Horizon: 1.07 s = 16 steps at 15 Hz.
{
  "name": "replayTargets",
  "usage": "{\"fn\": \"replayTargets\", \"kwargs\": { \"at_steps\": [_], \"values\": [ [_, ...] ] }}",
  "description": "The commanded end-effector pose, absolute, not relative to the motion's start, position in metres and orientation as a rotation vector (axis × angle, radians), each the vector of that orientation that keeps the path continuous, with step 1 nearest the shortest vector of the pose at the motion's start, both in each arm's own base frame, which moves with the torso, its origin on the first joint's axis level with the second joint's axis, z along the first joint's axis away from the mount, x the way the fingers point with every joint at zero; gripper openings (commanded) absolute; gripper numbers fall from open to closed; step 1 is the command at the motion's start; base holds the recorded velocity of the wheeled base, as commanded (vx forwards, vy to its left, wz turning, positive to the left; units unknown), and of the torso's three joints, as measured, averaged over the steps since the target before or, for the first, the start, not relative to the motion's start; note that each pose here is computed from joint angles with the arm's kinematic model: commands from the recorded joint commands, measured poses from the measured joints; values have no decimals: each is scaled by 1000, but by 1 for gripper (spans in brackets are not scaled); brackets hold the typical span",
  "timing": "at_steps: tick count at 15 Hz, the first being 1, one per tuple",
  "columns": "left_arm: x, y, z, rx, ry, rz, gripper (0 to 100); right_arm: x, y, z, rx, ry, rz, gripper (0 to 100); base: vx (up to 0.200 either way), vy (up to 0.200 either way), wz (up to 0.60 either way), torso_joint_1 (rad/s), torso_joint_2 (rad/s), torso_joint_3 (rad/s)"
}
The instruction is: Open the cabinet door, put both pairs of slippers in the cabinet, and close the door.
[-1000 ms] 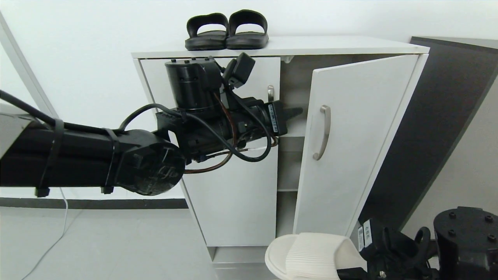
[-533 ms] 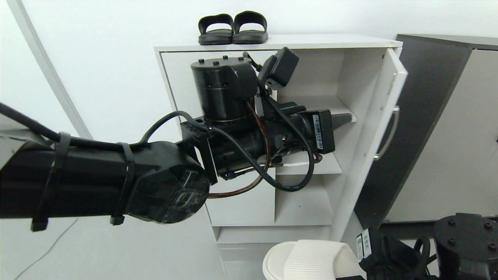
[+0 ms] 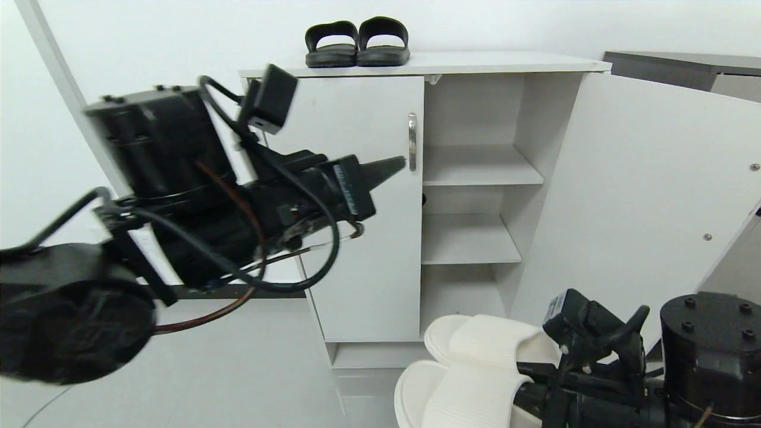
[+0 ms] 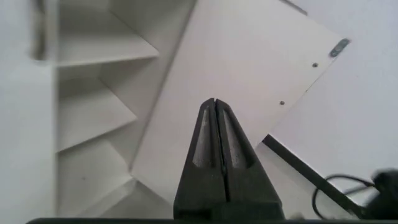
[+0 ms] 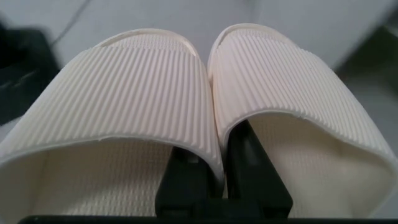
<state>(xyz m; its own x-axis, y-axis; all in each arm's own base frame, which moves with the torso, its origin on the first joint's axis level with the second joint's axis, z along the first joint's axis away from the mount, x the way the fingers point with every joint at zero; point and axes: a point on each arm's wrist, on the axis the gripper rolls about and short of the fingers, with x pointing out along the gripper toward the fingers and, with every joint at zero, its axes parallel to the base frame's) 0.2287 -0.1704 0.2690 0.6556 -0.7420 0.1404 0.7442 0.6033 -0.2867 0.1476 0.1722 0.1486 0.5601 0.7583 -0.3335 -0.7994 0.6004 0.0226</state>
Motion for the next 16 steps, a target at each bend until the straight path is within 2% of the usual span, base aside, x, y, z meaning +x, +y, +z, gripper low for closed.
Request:
{"fn": "replayTargets", "kwargs": {
  "at_steps": [1,3,5,8,9,10,11,12,14,16],
  "values": [
    [142,-91,289,-305,-119,-654,0,162,183,158,-79,309,777,0,0,0,0,0,0,0],
    [72,-35,279,-159,-50,-334,0,175,191,159,-32,302,587,0,0,0,0,0,0,0],
    [14,3,265,-104,-42,-33,0,181,193,156,-25,300,470,0,0,0,0,0,0,0],
    [-50,14,237,-107,-118,275,0,186,190,155,-25,298,429,0,0,0,0,0,0,0],
    [-67,10,218,-101,-126,372,0,186,190,155,-27,300,429,0,0,0,0,0,0,0],
    [-71,7,202,-96,-118,408,0,186,190,155,-27,300,432,0,0,0,0,0,0,0],
    [-72,6,175,-92,-100,421,0,186,191,153,-30,304,433,0,0,0,0,0,0,0],
    [-64,7,156,-94,-53,428,0,187,192,152,-33,309,429,0,0,0,0,0,0,0],
    [-48,7,129,-102,-4,419,0,188,192,151,-37,311,429,0,0,0,0,0,0,0],
    [-35,9,105,-69,34,468,0,188,194,151,-39,308,431,0,0,0,0,0,0,0]
  ]
}}
